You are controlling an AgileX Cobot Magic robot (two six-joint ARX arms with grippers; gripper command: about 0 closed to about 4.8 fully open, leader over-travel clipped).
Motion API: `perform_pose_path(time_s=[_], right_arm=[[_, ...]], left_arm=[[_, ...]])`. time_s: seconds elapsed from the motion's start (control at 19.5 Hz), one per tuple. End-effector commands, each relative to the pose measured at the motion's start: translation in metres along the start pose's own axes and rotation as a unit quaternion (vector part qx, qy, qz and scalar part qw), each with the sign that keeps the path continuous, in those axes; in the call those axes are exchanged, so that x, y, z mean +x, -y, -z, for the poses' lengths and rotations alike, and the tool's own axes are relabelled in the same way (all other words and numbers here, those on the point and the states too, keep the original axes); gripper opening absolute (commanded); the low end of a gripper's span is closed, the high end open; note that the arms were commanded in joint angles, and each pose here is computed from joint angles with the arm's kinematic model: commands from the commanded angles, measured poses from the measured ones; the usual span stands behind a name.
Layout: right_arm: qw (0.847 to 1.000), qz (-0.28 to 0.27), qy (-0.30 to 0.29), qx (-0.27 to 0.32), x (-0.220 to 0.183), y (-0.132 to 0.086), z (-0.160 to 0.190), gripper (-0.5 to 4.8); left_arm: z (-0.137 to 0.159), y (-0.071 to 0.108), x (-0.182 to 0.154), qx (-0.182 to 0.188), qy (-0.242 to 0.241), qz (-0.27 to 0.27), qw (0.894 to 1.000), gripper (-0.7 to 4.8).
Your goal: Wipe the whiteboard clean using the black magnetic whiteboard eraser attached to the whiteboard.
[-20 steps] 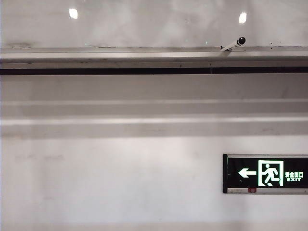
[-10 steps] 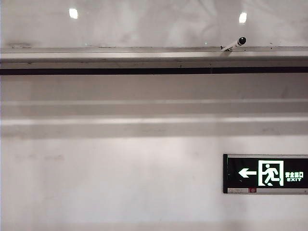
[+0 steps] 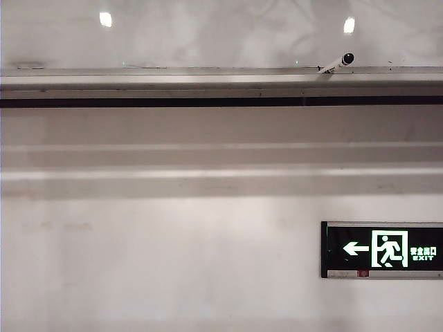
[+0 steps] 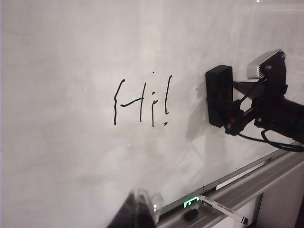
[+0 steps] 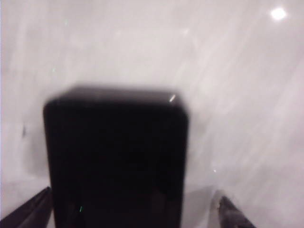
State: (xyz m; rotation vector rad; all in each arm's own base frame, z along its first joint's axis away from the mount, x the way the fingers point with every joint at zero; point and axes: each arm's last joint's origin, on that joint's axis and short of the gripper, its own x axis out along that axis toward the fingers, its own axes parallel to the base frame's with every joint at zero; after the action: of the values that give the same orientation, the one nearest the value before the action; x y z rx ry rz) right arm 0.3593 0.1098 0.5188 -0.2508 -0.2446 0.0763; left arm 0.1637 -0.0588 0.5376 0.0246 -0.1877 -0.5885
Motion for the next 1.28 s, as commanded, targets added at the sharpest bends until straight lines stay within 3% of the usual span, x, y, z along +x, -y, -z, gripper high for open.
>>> perform_pose_path(time_s=[0.05, 0.1, 0.15, 0.2, 0.41, 0.51, 0.92, 1.07, 1.28], right_arm=[[1.0, -0.003, -0.023, -0.006, 0.001, -0.002, 0.005, 3.8], [0.999, -0.003, -0.032, -0.008, 0.002, -0.003, 0.008, 3.19], [0.999, 0.005, -0.04, -0.009, 0.003, -0.003, 0.01, 2.25], [0.999, 0.018, -0.045, -0.01, 0.003, -0.003, 0.01, 1.89], [0.999, 0.021, -0.033, -0.007, 0.003, -0.003, 0.008, 1.87], [1.0, -0.007, -0.009, -0.002, 0.002, -0.008, 0.003, 1.88], [0.996, -0.076, 0.037, -0.004, 0.011, -0.082, 0.008, 1.88], [0.989, -0.138, 0.042, -0.043, 0.014, -0.118, 0.02, 1.88], [0.978, -0.169, 0.048, -0.117, 0.014, -0.148, 0.03, 1.88]], left_arm=[[-0.003, 0.001, -0.002, -0.005, 0.011, 0.006, 1.0, -0.06], [-0.003, 0.001, -0.002, -0.005, 0.011, 0.01, 1.0, -0.05], [-0.003, 0.001, -0.002, -0.006, 0.011, 0.012, 1.0, -0.05], [-0.003, 0.001, -0.002, -0.006, 0.011, 0.012, 1.0, -0.06], [-0.003, 0.001, -0.002, -0.006, 0.011, 0.012, 1.0, -0.05], [-0.003, 0.001, -0.002, -0.006, 0.011, 0.012, 1.0, -0.06], [-0.003, 0.001, -0.002, -0.007, 0.008, 0.012, 1.0, -0.06], [-0.002, 0.001, -0.002, -0.007, 0.007, 0.012, 1.0, -0.05], [-0.002, 0.001, -0.002, -0.008, 0.003, 0.012, 1.0, -0.06]])
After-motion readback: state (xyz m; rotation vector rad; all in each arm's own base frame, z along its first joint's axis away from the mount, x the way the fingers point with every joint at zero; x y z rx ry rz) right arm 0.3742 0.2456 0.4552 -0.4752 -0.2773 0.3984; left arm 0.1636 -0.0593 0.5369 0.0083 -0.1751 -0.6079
